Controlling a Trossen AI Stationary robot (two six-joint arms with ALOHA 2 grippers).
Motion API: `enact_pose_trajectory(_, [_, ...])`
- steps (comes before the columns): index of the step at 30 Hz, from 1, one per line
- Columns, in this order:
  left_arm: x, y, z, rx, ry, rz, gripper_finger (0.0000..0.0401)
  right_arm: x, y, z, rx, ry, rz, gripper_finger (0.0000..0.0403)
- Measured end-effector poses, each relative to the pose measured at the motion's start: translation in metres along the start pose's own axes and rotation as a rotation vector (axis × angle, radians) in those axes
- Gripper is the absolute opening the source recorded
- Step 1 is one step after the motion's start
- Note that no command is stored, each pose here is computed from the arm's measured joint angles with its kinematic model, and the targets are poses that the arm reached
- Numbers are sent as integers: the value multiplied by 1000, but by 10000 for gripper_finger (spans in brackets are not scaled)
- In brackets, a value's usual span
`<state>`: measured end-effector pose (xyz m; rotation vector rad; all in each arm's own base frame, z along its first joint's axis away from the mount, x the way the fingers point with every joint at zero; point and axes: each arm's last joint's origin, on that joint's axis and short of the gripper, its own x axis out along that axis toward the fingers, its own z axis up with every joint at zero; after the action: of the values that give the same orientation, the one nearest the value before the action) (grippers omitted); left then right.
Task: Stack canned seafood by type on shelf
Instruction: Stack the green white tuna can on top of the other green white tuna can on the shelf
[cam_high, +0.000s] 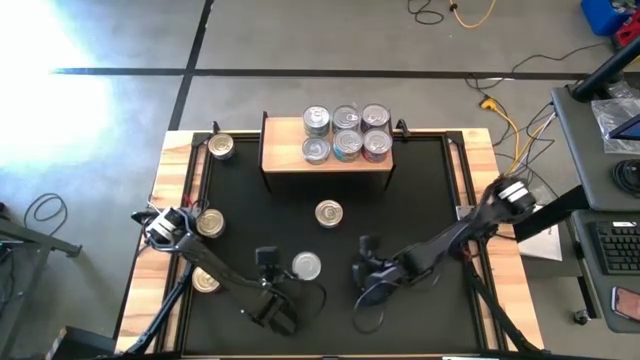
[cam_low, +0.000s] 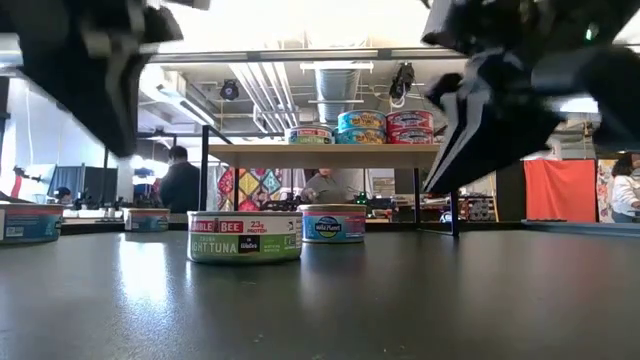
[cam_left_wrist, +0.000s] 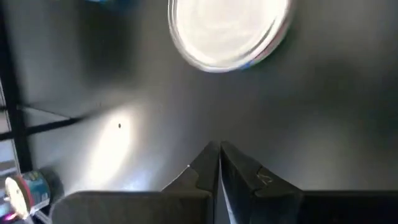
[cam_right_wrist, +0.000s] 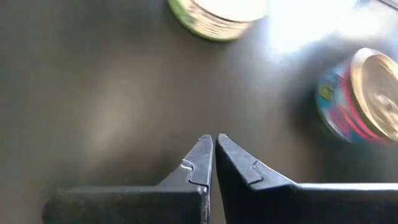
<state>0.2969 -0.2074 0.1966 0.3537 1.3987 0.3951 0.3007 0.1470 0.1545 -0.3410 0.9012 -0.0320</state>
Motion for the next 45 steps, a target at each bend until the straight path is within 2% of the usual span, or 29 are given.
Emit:
enact_pose_trajectory(4, [20,-6,-11,-9,4,10,0,19,1,14,-2,-11,-15,13])
enact_pose_trajectory(8, [15,-6,-14,11,-172,-23,0,25,-7,30,37,4,-42,13])
enact_pose_trajectory(9, [10,0,-18,16,-212,-12,0,25,-9,33,42,13,-46,13])
enact_pose_trajectory(11, [-3,24,-34,-27,-292,77,0,24,-14,39,41,11,-52,13])
enact_pose_trajectory(13, [-19,54,-56,-145,-430,135,0,23,-20,43,40,9,-58,13])
enact_pose_trajectory(15, [-30,80,-81,-265,-571,144,0,21,-24,47,48,9,-64,13])
enact_pose_trajectory(18, [-33,108,-115,-390,-697,38,0,19,-30,50,58,18,-72,13])
enact_pose_trajectory(21, [-26,122,-135,-385,-739,-128,0,19,-35,52,67,20,-77,13])
enact_pose_trajectory(24, [-18,123,-146,-224,-790,-261,0,20,-43,55,86,18,-89,13])
enact_pose_trajectory(26, [-13,121,-148,-152,-862,-295,0,22,-48,56,101,15,-97,13])
enact_pose_trajectory(32, [-3,110,-144,-244,-1055,-366,0,23,-52,57,111,15,-94,13])
enact_pose_trajectory(35, [7,106,-146,-264,-1070,-382,5,21,-46,57,143,9,-86,13])
enact_pose_trajectory(40, [18,106,-152,-306,-1056,-361,37,17,-36,56,274,-1,-65,13])
enact_pose_trajectory(42, [22,107,-154,-364,-1062,-343,53,16,-30,56,286,1,-31,13])
enact_pose_trajectory(45, [29,104,-156,-448,-1113,-391,78,12,-20,57,266,-16,2,13])
